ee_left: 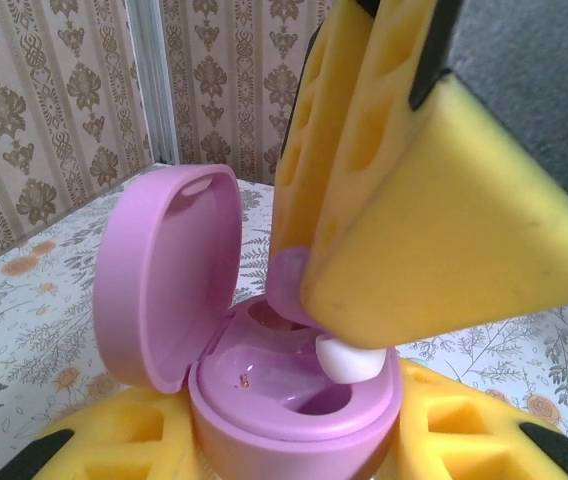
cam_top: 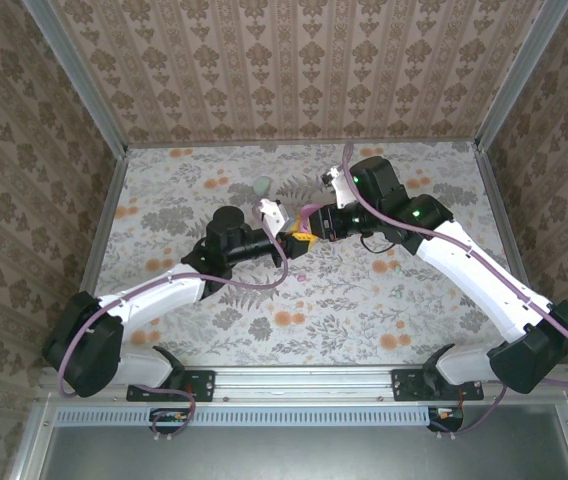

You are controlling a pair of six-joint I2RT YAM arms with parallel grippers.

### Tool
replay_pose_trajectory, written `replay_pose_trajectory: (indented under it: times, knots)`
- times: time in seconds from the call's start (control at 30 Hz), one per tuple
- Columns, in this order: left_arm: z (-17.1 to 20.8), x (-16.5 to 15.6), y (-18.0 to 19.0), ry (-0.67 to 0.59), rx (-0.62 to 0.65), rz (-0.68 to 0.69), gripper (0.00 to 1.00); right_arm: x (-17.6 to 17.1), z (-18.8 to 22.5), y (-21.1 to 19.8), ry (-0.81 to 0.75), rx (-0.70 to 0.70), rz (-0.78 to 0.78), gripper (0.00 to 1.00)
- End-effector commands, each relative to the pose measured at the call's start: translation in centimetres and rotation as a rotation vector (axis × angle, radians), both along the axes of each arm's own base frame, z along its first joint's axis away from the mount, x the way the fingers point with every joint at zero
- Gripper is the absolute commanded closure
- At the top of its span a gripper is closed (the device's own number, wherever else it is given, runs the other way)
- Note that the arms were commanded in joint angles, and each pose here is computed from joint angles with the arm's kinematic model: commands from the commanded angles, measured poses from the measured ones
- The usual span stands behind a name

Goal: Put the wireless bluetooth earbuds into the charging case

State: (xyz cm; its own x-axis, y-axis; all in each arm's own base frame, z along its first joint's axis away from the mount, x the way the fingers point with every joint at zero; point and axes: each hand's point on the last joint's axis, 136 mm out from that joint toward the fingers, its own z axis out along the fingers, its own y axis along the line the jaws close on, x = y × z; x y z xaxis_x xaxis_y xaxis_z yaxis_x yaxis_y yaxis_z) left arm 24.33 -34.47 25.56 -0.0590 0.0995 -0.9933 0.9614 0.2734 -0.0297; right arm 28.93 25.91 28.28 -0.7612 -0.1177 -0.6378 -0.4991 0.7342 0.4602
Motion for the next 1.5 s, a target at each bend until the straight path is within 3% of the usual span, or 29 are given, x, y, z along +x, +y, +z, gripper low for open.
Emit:
replay_pose_trajectory:
  times: [0.0, 0.37, 0.67, 1.47]
  knots:
    - [3.0, -0.1, -0.6, -0.084, -0.052, -0.020, 0.69, 0.7, 1.2, 0.4, -0.028, 0.013, -0.023, 0.77]
    - [2.9, -0.1, -0.6, -0.083, -0.053, -0.017, 0.69, 0.6, 1.3, 1.0, -0.013, 0.053, -0.015, 0.78]
    - [3.2, 0.2, -0.5, -0.090, -0.063, 0.000, 0.69, 0.2, 0.5, 1.0, 0.000, 0.005, 0.004, 0.77]
    - [3.5, 0.3, -0.4, -0.103, -0.073, 0.015, 0.70, -0.7, 2.8, 0.4, -0.016, 0.058, -0.021, 0.62]
